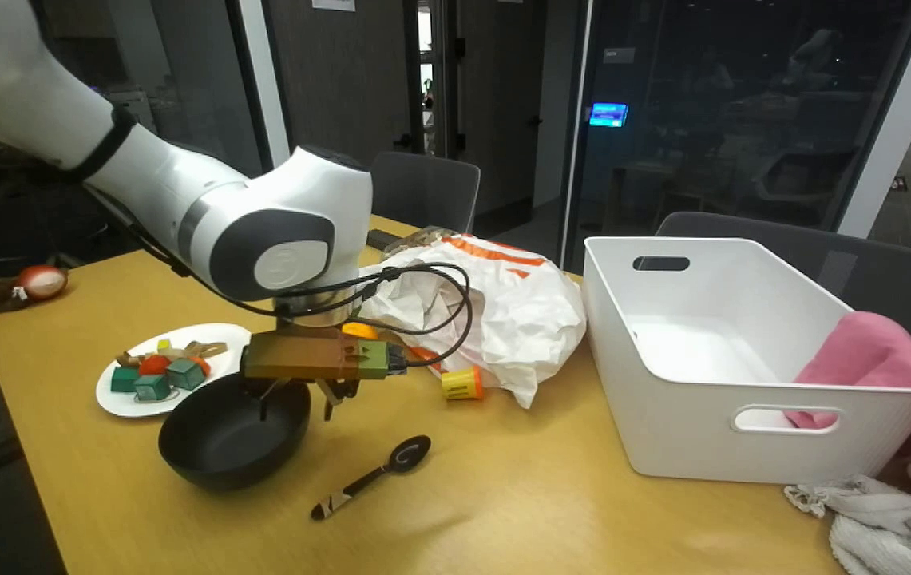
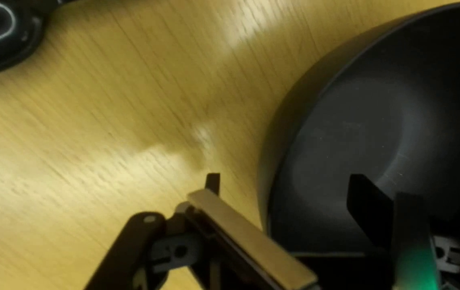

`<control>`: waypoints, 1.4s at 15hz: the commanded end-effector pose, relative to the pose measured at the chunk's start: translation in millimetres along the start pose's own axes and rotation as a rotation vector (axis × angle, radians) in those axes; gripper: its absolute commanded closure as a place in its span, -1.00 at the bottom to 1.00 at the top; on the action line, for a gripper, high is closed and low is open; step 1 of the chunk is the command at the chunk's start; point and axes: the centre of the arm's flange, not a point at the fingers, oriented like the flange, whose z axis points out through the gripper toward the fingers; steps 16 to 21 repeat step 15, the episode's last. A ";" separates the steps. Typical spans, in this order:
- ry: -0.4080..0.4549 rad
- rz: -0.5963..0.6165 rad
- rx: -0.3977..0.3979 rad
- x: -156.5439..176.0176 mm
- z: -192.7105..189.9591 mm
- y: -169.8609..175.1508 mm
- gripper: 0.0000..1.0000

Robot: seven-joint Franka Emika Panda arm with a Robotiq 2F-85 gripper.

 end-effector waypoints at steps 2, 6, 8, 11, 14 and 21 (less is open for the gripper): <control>0.030 0.030 -0.027 3.9 -35.4 -26.3 -1.00; 0.050 0.058 -0.068 7.9 -61.9 -49.0 -1.00; 0.061 0.062 -0.114 9.1 -74.2 -60.3 -1.00; 0.072 0.074 -0.181 9.1 -91.3 -72.7 -1.00; 0.064 0.072 -0.165 14.2 -85.9 -62.6 -1.00; 0.066 0.075 -0.170 13.3 -88.8 -64.3 -1.00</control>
